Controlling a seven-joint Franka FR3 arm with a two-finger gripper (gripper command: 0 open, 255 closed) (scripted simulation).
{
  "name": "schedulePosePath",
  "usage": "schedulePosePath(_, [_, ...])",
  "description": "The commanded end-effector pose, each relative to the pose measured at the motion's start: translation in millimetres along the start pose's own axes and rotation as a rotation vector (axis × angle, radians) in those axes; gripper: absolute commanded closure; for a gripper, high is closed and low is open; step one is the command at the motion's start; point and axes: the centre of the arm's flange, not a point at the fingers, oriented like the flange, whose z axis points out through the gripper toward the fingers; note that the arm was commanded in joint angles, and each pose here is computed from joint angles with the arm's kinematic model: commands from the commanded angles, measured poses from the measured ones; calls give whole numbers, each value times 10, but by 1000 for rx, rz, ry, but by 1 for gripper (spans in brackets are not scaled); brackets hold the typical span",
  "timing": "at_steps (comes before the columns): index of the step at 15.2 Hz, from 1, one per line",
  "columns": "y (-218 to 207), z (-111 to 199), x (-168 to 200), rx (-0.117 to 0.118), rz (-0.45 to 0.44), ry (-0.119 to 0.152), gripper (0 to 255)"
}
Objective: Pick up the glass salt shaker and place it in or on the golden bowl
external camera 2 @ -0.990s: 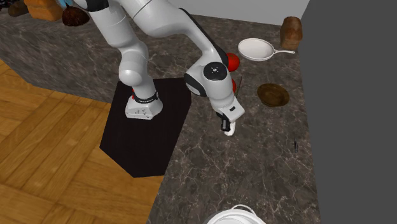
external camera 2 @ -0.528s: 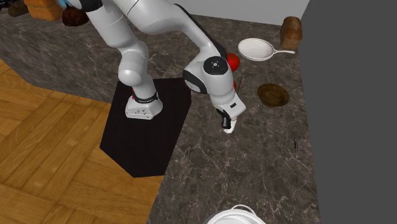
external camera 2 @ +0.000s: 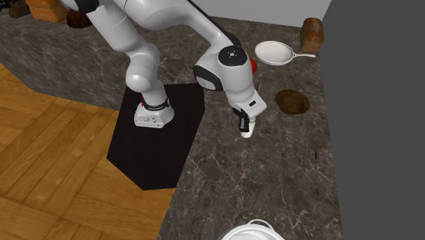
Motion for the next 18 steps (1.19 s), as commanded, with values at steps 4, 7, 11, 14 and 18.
schedulePosePath(4, [-24,-254,63,0,0,0,255])
schedulePosePath(7, [-43,-407,101,0,0,0,255])
schedulePosePath(11, [-63,-564,141,0,0,0,255])
schedulePosePath(14, [-366,-484,383,0,0,0,255])
schedulePosePath(18, [-769,-376,707,0,0,0,255])
